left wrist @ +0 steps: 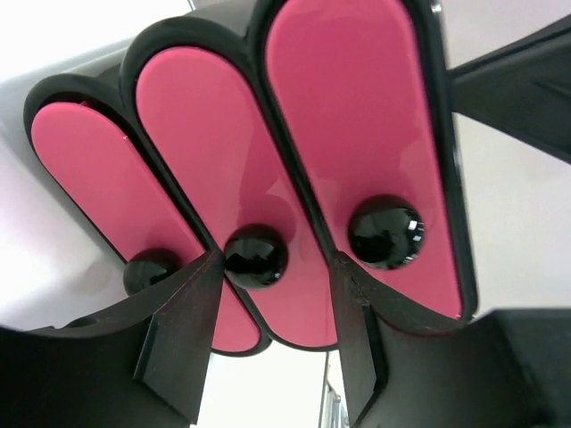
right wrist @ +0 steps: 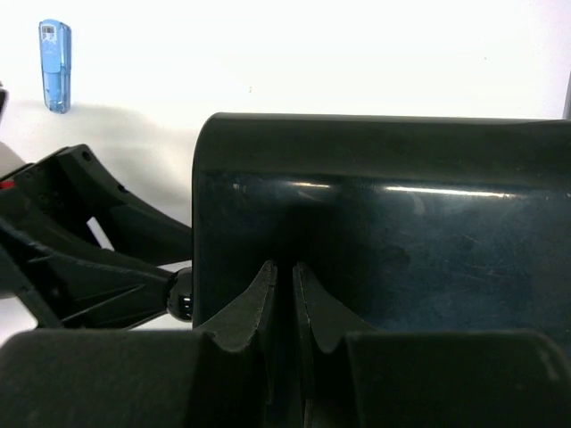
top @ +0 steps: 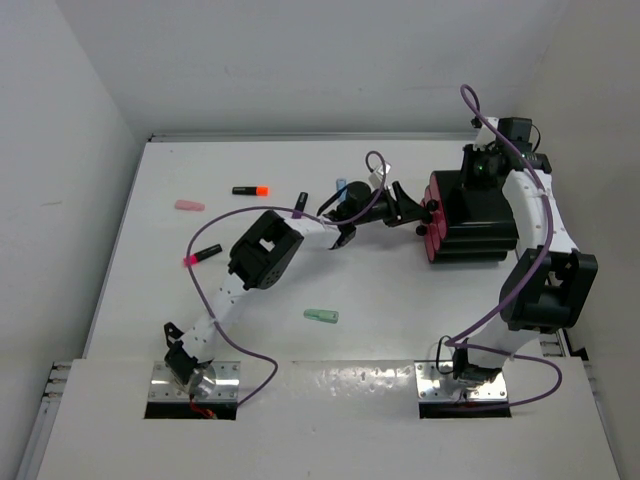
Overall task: Sort the stationery into containers
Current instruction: Open the drawer in the storage box.
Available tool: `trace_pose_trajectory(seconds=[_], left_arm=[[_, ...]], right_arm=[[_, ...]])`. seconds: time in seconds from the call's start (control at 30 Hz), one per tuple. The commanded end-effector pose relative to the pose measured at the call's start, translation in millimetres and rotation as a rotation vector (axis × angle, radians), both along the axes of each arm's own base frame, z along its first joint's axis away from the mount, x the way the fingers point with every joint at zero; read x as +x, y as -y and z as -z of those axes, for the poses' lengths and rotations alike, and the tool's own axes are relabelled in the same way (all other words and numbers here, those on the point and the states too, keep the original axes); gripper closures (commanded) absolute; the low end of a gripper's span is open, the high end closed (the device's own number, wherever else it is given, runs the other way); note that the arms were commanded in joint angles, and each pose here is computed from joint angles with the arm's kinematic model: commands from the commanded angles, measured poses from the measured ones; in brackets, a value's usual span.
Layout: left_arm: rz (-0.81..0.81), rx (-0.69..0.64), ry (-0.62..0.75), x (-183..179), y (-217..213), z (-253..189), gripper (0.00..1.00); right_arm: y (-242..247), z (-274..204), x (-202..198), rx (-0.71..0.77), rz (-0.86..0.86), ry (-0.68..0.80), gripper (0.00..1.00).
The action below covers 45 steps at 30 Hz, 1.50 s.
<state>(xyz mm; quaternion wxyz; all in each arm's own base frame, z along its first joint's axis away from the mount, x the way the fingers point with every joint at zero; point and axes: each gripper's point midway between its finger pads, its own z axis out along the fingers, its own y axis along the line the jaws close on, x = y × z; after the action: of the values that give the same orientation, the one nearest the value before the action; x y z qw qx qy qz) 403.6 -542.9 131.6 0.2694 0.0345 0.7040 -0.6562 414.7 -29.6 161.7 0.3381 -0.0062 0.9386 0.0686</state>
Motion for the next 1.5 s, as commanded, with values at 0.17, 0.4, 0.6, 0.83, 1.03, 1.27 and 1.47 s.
trace_pose_trajectory(seconds=[0.17, 0.4, 0.6, 0.83, 1.03, 1.27, 1.47], left_arm=[[0.025, -0.026, 0.023, -9.9, 20.0, -2.2, 0.45], [0.022, -0.044, 0.026, -10.1, 23.1, -5.0, 0.54], [0.017, -0.070, 0.016, -9.3, 20.9, -11.4, 0.51], [0.017, -0.072, 0.019, -9.1, 21.0, -12.3, 0.55], [0.005, -0.078, 0.014, -6.8, 15.2, -11.4, 0.80], [-0.015, -0.050, -0.038, -4.5, -8.6, 5.8, 1.00], [-0.018, -0.053, -0.024, -5.1, -27.0, -4.9, 1.00]], right_arm=[[-3.6, 93.6, -100.9, 0.023, 0.011, -0.524, 0.88], [-2.1, 94.6, -103.2, 0.022, 0.013, -0.528, 0.88], [-2.7, 94.0, -103.1, 0.025, 0.014, -0.527, 0.89], [-3.0, 94.4, -103.5, 0.027, 0.013, -0.528, 0.89], [-2.6, 93.4, -102.5, 0.025, 0.014, -0.527, 0.89], [-0.4, 90.7, -102.2, 0.018, 0.017, -0.523, 0.89], [1.4, 88.9, -99.6, 0.039, 0.041, -0.525, 0.88]])
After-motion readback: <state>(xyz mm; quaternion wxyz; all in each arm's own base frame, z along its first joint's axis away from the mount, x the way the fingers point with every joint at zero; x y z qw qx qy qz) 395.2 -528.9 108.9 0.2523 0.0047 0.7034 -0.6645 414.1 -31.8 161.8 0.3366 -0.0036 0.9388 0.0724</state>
